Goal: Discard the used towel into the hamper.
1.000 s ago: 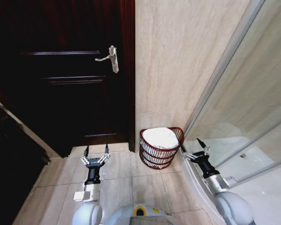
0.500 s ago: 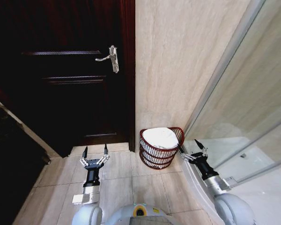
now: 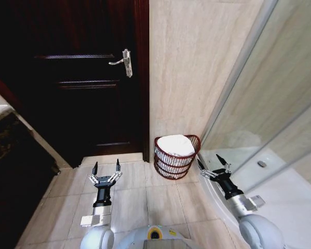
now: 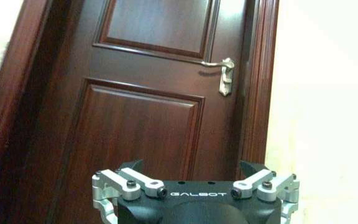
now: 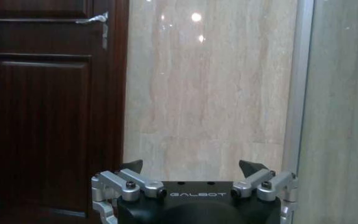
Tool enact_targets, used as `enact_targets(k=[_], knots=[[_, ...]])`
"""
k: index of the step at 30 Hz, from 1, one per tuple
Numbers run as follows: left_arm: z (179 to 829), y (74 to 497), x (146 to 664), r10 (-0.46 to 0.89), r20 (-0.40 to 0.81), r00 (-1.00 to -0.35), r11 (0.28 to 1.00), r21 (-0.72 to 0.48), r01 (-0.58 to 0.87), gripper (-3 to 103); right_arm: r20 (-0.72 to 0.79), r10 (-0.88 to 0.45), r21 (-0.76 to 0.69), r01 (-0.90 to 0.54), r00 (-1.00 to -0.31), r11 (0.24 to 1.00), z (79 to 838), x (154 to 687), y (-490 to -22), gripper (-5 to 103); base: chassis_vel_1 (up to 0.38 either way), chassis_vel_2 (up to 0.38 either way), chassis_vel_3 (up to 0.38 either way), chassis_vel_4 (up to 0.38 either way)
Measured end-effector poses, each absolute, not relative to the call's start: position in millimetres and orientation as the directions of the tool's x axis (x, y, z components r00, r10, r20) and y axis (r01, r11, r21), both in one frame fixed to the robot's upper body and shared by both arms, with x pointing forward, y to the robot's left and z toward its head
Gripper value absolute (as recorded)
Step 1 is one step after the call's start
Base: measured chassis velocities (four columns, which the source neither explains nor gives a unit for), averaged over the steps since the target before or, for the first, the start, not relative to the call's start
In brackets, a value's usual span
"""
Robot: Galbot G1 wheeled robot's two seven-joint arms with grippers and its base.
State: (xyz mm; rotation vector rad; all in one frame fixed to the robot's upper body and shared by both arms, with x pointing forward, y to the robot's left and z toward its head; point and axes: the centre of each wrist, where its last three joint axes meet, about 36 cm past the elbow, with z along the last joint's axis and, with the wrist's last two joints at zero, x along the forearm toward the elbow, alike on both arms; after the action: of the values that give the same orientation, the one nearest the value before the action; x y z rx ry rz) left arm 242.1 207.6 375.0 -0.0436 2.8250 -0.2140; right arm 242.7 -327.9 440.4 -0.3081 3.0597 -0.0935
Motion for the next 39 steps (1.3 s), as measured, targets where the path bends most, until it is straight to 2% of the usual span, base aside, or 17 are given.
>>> enact_targets(k=[39], knots=[[372.3,207.2,245.6,-0.020,-0.328,-0.945,0.990,-0.141,0.028,100,-0.066,-0.190,-0.057,-0.187,-0.980,0.981,442.6,239.9,-329.6,100,0.127,-0.104,-0.107,0.129]])
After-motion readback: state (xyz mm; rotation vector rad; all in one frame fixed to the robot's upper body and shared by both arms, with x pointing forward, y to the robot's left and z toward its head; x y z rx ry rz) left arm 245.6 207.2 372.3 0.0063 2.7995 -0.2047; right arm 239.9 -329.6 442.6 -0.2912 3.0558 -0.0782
